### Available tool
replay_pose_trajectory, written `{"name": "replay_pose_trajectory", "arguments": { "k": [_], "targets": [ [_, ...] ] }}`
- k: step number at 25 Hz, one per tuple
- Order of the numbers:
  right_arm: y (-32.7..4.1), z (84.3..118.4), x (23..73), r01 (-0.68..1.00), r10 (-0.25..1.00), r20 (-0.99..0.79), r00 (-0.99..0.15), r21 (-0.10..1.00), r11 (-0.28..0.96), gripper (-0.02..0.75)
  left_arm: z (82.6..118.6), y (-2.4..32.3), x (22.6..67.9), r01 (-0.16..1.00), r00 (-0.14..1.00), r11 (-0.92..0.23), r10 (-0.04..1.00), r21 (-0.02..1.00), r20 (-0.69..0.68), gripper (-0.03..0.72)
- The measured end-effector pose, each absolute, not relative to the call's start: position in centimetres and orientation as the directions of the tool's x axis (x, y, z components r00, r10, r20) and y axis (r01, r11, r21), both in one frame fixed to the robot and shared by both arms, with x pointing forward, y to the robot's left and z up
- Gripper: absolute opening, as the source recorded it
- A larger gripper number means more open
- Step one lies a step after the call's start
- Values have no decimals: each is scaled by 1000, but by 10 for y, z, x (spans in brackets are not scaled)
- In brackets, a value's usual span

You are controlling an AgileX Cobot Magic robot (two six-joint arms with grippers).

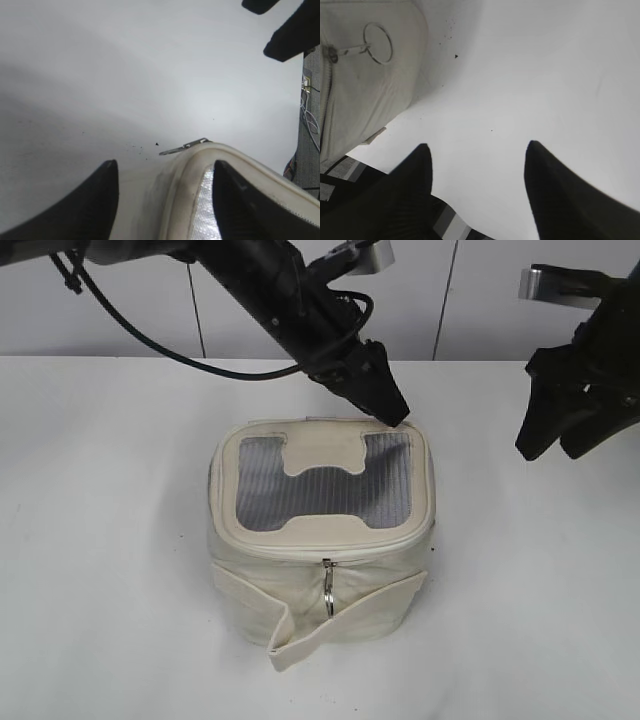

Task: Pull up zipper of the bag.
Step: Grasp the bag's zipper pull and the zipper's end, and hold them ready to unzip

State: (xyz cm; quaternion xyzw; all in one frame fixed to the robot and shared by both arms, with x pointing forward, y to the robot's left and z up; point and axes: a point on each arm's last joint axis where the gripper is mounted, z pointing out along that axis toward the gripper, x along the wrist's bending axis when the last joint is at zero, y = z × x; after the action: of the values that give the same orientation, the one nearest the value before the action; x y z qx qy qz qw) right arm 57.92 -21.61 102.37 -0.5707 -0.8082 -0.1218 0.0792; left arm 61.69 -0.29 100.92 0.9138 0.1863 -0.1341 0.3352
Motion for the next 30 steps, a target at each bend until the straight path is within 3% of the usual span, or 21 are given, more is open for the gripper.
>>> {"name": "replay_pose_trajectory", "arguments": {
  "k": [10,12,14,20,30],
  "targets": [
    [-210,1017,575,948,894,316,-318,91,305,461,992,-11,615,431,888,-727,239,535,-392,452],
    [-209,1018,574,948,888,334,-316,89,304,461,991,-11,615,434,886,-728,237,531,-399,424],
    [-208,1018,575,948,887,335,-318,99,302,461,990,-12,614,435,883,-729,233,529,-407,363],
    [-208,1018,575,947,883,341,-322,101,306,461,988,-13,613,433,883,-738,232,518,-409,78],
    [-201,1008,572,917,826,399,-399,185,354,461,998,-10,611,402,902,-754,229,519,-367,78]
  ]
}}
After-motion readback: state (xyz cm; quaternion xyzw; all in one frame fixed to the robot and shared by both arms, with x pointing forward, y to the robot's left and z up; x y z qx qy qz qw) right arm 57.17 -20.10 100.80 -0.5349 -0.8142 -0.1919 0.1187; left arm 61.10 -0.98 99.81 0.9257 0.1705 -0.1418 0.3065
